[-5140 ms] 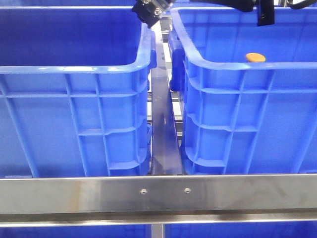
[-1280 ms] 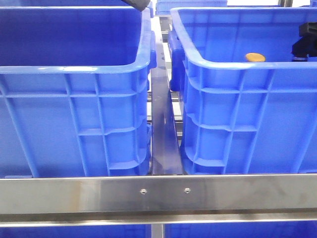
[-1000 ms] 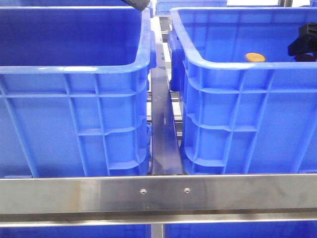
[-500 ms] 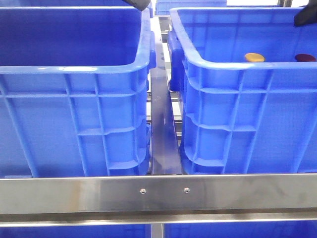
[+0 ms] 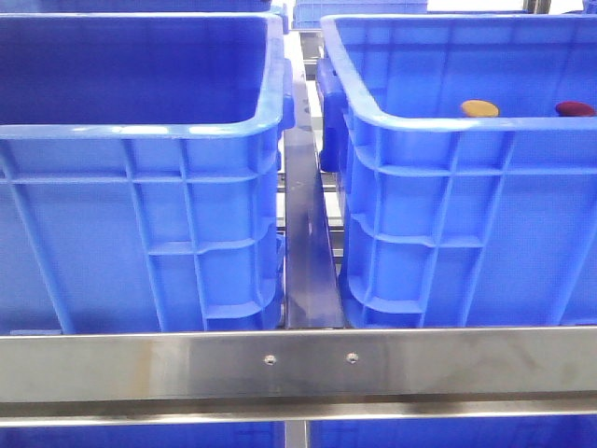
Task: Pick red and yellow buttons and place in box
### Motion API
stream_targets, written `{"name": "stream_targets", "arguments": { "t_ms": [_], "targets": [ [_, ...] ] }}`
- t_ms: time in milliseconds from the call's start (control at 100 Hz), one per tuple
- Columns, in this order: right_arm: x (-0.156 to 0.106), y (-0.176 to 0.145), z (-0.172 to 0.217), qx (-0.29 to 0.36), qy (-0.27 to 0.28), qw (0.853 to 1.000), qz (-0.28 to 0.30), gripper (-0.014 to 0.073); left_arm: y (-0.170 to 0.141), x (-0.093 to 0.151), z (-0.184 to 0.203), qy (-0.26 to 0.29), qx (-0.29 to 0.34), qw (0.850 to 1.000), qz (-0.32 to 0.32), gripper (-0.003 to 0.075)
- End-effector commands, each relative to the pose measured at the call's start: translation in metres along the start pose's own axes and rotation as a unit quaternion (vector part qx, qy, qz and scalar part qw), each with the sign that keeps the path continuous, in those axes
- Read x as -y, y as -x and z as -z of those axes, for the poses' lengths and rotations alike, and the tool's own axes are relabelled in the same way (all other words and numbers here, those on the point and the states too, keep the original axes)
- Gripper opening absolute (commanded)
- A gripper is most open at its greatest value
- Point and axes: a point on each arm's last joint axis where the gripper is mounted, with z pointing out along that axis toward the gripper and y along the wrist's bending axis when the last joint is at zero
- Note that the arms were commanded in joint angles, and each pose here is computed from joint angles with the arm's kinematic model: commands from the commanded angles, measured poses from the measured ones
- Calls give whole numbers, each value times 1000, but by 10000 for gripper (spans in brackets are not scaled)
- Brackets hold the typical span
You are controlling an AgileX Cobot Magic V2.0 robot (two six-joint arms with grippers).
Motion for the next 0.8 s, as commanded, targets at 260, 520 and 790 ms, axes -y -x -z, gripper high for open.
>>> {"name": "stream_targets", "arguments": {
  "t_ms": [260, 520, 790],
  "targets": [
    [-37, 3, 53, 54, 26, 998, 19, -62, 10, 21, 27, 12, 38, 999, -30, -20],
    [-56, -3, 79, 76, 42, 996, 32, -62, -2, 32, 36, 42, 68, 996, -50, -20],
    [-76, -14, 91, 82, 81, 993, 34, -62, -31, 50, 44, 72, 95, 990, -79, -20]
  ]
}}
